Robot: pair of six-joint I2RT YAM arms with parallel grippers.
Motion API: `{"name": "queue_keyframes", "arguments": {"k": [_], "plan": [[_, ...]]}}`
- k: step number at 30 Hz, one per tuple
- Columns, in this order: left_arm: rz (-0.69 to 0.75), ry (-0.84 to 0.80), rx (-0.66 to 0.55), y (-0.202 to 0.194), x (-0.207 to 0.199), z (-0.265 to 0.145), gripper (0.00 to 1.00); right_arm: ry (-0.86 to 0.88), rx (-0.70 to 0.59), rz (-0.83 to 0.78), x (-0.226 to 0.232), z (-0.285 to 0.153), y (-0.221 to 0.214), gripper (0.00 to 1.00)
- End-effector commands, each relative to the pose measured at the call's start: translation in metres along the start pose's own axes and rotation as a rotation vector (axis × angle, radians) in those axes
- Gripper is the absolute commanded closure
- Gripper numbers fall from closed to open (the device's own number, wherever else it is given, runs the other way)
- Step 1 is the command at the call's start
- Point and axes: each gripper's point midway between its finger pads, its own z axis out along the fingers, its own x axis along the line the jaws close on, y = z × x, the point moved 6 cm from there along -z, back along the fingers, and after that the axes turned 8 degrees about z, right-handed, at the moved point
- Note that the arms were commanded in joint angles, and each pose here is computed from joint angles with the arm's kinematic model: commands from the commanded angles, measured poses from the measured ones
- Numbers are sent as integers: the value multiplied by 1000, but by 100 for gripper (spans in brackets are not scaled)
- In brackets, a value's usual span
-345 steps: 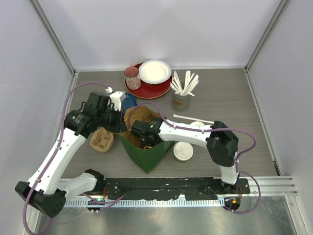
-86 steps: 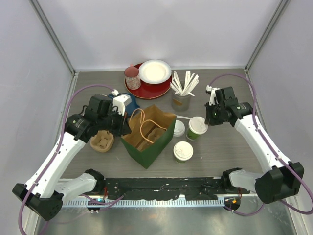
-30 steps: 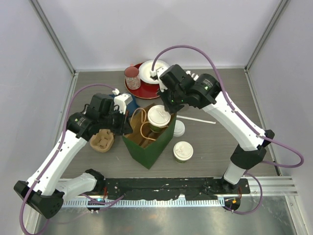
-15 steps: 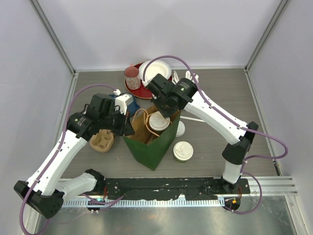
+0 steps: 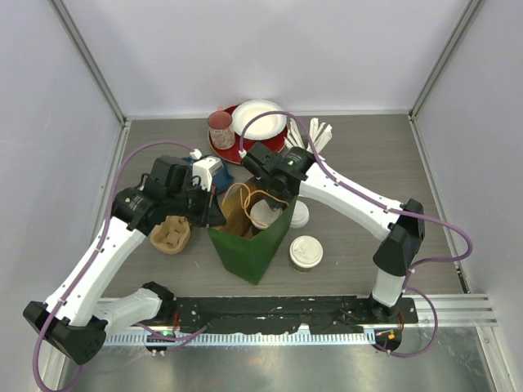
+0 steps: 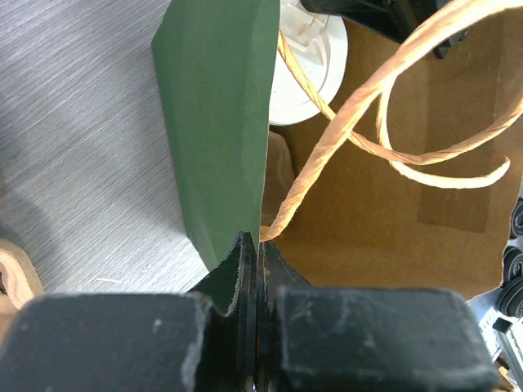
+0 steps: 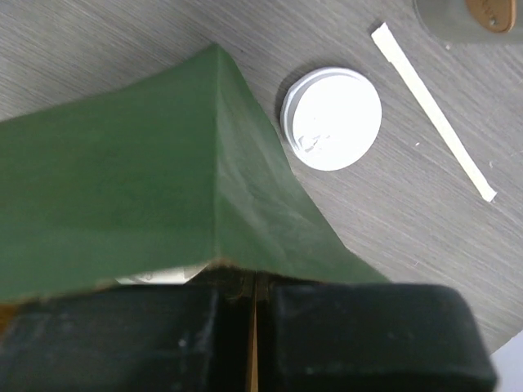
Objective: Pack the takeout coffee
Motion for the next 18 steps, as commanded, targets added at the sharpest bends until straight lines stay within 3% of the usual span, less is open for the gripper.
{"name": "queue_keyframes", "arguments": {"k": [1,18], "plan": [[38,-21,-70,11,-6,-5,100,29,-52,53,2,-10,-1,99],[52,-2,-65,3,1,1,100,72,-5,129,15,16,-14,99]]}}
